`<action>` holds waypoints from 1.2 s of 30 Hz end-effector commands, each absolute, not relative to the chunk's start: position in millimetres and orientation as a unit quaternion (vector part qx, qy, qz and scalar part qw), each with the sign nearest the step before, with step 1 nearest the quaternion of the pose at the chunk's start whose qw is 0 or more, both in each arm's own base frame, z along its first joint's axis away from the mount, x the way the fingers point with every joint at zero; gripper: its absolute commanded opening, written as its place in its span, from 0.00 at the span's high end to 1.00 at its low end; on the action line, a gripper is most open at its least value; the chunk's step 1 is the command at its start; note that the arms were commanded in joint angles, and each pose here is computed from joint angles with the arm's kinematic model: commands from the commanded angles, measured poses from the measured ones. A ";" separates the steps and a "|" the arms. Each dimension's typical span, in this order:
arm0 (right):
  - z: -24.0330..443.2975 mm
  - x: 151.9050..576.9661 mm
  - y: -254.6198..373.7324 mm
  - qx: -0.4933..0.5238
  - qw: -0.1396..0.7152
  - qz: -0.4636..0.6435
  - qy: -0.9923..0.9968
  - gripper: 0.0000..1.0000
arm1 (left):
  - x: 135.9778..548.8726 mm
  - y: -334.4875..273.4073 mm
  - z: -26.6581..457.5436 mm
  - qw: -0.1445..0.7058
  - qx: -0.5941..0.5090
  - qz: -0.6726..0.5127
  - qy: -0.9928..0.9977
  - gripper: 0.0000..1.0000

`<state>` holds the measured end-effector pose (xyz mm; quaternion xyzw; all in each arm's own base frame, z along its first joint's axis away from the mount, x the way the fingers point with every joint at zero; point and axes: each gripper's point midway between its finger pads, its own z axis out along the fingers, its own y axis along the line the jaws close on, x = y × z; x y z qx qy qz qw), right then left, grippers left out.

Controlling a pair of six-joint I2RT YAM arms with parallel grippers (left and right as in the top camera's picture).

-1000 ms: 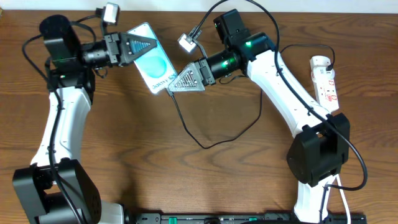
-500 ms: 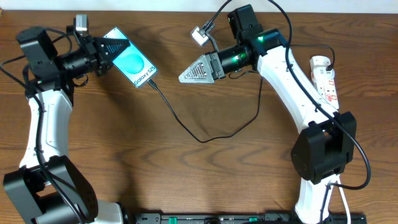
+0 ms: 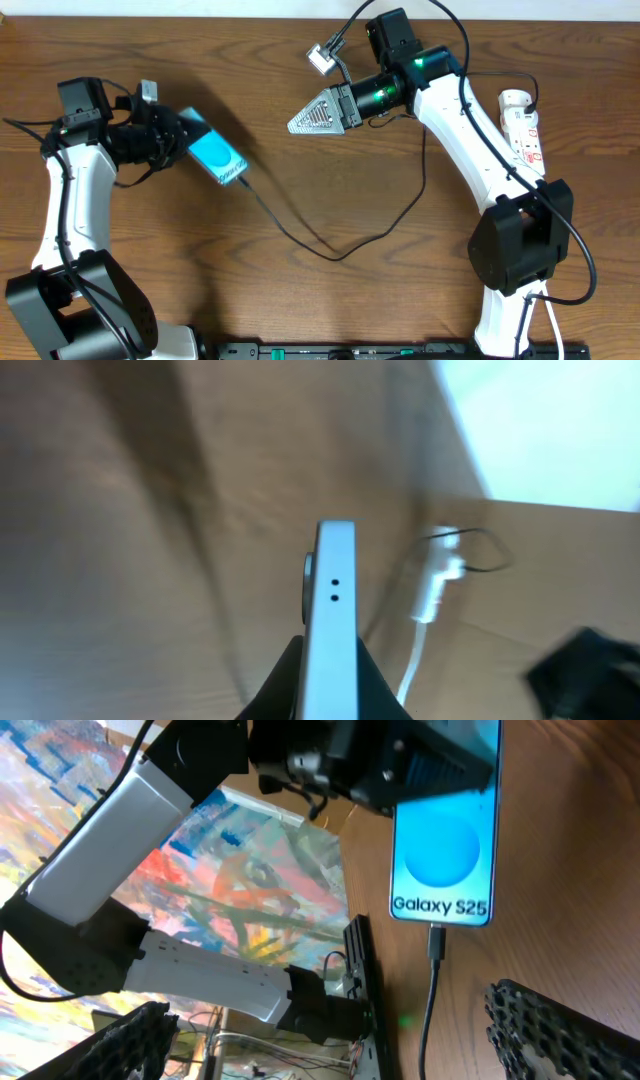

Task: Plug charger to phone and switch on socket
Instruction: 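Open the right gripper and lower the phone with the left gripper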

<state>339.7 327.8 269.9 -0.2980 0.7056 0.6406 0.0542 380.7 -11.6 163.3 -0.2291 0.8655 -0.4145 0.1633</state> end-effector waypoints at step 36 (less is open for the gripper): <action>265.0 334.6 337.0 -0.310 0.058 0.616 0.722 0.01 | 297.9 -32.0 24.3 0.065 -0.220 -0.299 0.926 0.93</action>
